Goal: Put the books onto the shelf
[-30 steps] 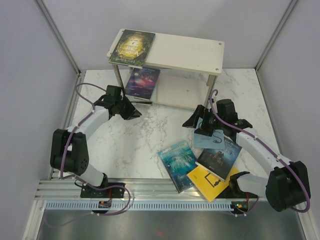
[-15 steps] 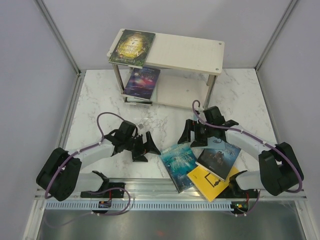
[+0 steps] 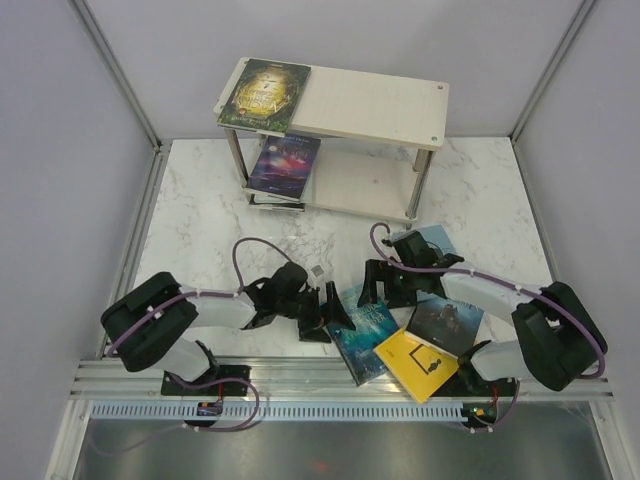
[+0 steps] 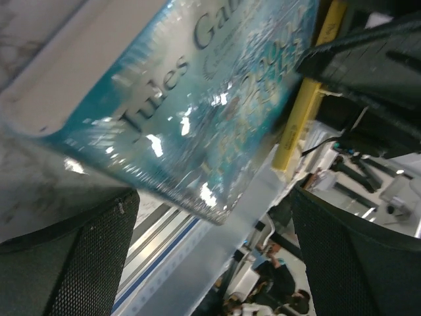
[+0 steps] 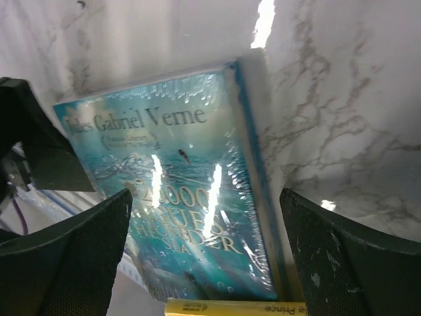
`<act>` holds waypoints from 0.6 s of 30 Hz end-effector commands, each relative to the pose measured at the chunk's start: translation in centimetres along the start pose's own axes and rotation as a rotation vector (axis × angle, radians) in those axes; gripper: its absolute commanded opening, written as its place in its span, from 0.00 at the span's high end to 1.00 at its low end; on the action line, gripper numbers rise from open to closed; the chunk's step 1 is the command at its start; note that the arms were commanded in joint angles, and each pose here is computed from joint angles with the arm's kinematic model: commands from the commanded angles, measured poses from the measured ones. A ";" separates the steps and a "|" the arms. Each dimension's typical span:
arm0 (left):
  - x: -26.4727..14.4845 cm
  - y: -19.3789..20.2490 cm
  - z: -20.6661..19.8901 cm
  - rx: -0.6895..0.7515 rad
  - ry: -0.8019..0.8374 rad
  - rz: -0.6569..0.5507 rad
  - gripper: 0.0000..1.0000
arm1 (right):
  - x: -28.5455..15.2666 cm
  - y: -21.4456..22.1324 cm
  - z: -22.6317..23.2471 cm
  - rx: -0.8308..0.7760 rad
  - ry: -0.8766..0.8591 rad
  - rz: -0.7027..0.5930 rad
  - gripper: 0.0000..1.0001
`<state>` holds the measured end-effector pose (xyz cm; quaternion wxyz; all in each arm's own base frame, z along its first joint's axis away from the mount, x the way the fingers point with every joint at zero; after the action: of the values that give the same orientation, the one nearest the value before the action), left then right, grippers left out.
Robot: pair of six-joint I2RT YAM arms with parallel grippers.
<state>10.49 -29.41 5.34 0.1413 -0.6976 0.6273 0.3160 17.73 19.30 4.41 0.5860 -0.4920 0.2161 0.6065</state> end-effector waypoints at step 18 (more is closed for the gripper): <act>-0.3 -1.4 -0.7 -0.137 0.323 -0.264 0.97 | 2.6 11.0 0.8 0.251 -0.018 0.098 0.02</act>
<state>10.21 -29.90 5.85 0.0015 -0.7913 0.5684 0.2254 14.82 23.71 4.88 0.7059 -0.4130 0.1293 0.5607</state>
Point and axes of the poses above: each gripper's point midway between its finger pads, its own x axis out along the fingers, its own z axis along the line the jaws close on, y = z × x, the point moved 2 cm from there along -x, back along the fingers, and after that the axes turned 13 degrees about -x, right-handed, at the moved point
